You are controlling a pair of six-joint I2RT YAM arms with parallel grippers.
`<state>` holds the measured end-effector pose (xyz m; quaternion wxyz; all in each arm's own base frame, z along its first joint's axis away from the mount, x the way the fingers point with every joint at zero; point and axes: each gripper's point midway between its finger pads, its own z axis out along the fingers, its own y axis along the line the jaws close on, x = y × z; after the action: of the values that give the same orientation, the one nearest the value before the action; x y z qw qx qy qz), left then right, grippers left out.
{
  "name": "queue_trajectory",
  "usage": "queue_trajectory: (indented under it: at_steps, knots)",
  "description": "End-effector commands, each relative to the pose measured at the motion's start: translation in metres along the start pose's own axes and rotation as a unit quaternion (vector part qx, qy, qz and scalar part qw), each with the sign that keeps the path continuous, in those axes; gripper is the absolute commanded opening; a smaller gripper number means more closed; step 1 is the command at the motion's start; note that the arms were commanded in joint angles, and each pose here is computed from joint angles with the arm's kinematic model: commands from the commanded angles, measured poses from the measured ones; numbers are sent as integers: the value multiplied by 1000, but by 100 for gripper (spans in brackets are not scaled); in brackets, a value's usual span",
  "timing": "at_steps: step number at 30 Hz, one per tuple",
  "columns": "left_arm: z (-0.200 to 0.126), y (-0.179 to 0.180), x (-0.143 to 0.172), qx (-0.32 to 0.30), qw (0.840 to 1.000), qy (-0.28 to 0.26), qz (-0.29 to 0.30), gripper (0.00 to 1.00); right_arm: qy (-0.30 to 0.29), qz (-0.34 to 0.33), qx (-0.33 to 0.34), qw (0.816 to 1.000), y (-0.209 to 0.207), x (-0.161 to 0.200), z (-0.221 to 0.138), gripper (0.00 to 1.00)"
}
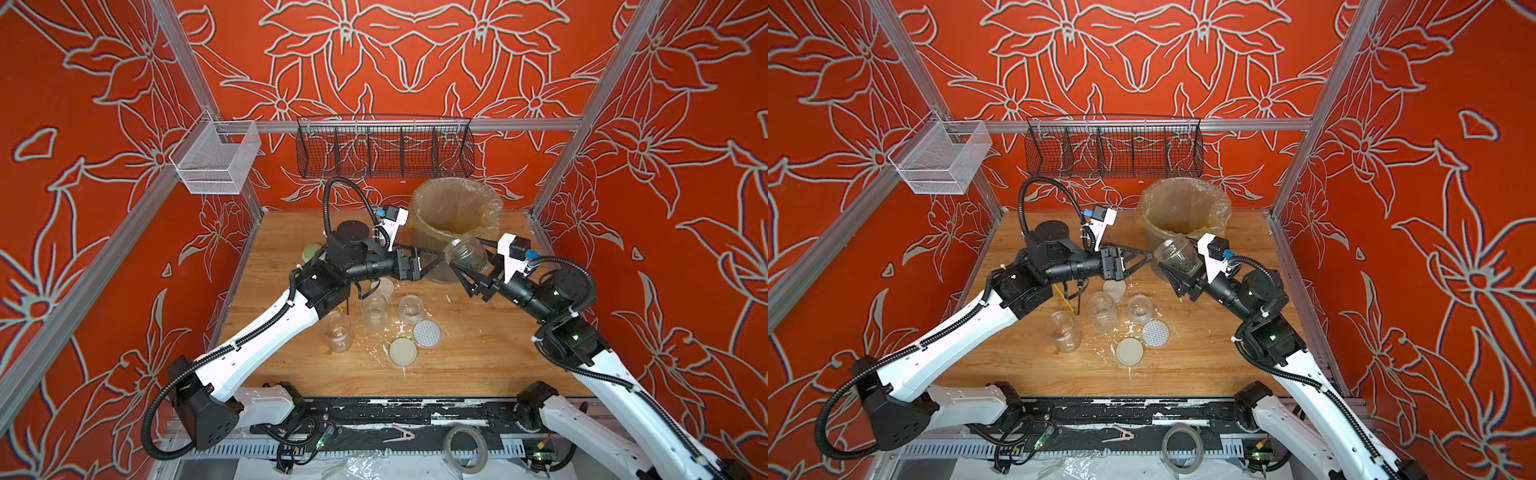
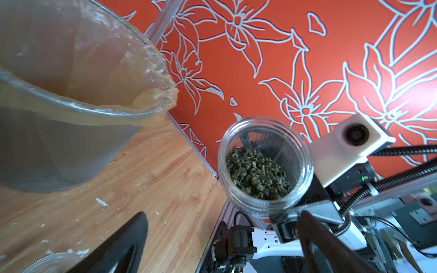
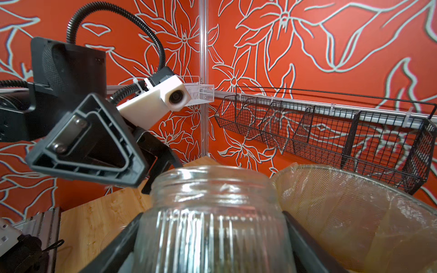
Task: Empty moldy tea leaves from jars
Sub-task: Adjust the jar.
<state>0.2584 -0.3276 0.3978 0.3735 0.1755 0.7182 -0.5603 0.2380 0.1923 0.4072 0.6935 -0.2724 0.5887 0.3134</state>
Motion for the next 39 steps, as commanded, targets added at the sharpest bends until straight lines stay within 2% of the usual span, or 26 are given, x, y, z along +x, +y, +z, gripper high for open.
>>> queue_trajectory:
  at_steps: [1,5,8,19,21,27,33,39]
  knots:
    - [-11,-50,-20,85,993,-54,55,97,-69,-27,-22,997,12,-47,-6,0]
    - [-4,-55,-18,92,993,-48,51,97,-76,-28,-39,996,17,-49,-6,0]
    - [6,-49,-16,73,995,-42,50,97,-85,-27,-56,994,23,-53,-6,0]
    - [29,-50,-22,70,993,-72,69,97,-89,-27,-73,993,27,-53,-3,0]
    - [33,-48,-21,62,993,-73,67,100,-88,-29,-72,993,27,-53,-3,0]
    - [40,-41,-21,45,995,-67,51,88,-82,-33,-74,993,28,-50,-3,0]
    - [45,-42,-25,40,997,-58,41,88,-76,-38,-90,992,34,-46,-5,0]
    - [49,-43,-18,42,998,-34,26,63,-76,-42,-74,993,29,-47,-6,0]
